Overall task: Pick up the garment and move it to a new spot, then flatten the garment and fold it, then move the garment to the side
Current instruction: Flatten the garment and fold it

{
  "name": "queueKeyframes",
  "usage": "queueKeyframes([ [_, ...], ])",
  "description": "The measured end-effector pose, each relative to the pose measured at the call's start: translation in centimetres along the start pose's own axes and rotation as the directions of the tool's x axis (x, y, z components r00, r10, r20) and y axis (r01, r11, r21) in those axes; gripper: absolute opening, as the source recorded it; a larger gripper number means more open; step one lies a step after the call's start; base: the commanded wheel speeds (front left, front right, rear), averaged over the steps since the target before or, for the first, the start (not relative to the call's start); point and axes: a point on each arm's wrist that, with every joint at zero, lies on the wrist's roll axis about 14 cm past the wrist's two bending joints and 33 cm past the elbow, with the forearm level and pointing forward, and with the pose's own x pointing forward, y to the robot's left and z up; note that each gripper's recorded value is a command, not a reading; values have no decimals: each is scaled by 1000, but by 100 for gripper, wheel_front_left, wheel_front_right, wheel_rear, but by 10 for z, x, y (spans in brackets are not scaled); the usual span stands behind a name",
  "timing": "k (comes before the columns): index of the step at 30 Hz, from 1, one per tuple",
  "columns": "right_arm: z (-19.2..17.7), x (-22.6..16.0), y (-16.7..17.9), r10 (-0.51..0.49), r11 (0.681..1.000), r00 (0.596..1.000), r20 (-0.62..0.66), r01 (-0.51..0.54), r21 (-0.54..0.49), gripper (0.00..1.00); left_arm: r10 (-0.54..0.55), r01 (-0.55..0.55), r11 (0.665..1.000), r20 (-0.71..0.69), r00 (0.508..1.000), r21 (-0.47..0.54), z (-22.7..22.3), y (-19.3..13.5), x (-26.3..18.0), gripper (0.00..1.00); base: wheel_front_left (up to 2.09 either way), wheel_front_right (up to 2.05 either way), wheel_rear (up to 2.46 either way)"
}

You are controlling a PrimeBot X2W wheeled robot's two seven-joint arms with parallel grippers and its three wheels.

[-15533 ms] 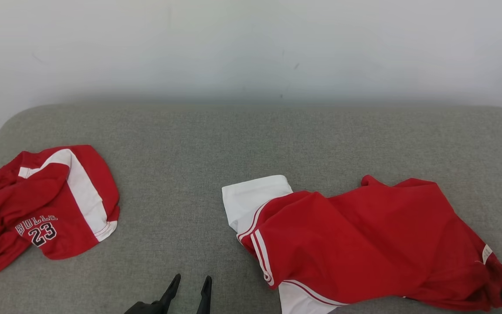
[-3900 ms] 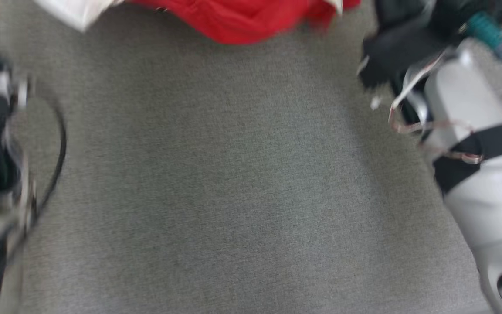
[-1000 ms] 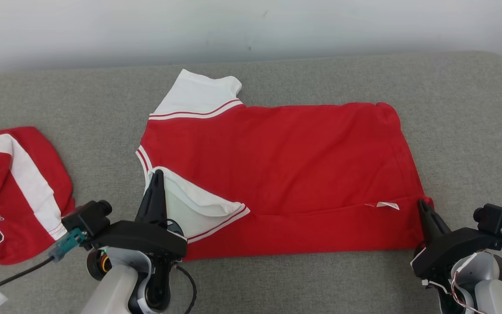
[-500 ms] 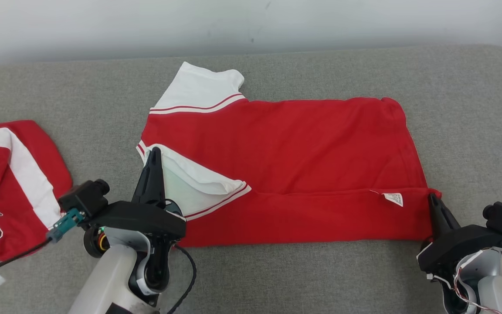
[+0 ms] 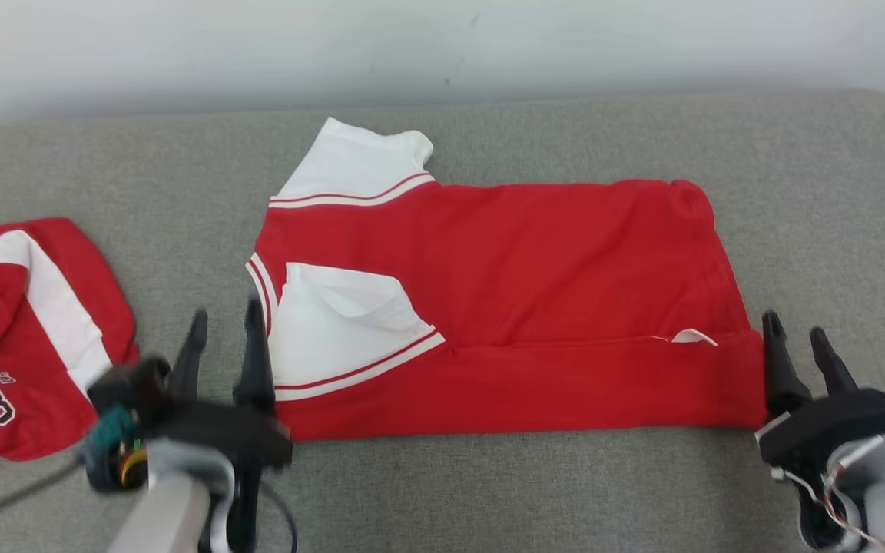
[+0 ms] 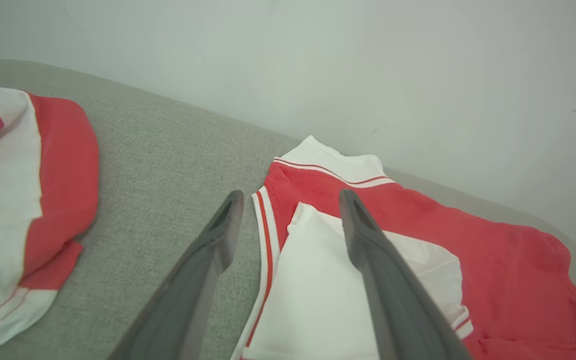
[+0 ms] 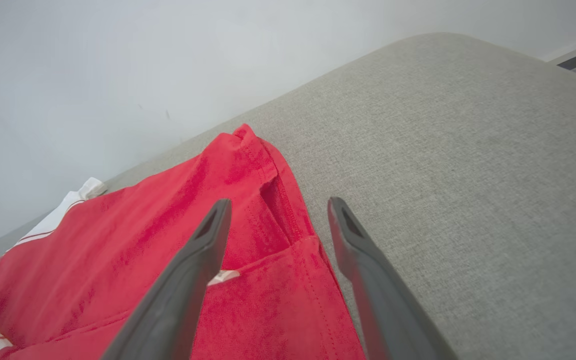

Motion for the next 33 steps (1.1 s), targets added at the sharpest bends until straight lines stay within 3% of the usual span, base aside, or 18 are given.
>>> queueKeyframes([
  [6,-9,-26,-10,-16,1000,997,-73,16,-9,100,25,1,988,-167,986,154,-45,21,-49,100,0,0,0],
  [21,-19,-37,-14,-47,998,987,-153,38,-57,100,170,-77,965,-368,914,252,-88,45,-63,100,0,0,0],
  [22,-20,-36,-16,-54,997,986,-158,44,-64,100,173,-79,965,-376,910,252,-91,45,-63,75,0,0,0],
  [23,-23,-36,-17,-59,996,984,-167,48,-71,100,176,-79,964,-384,907,254,-93,46,-63,3,0,0,0],
  [33,-52,-31,-35,-129,987,951,-280,97,-127,100,168,-73,967,-397,902,244,-101,46,-63,0,0,0,0],
])
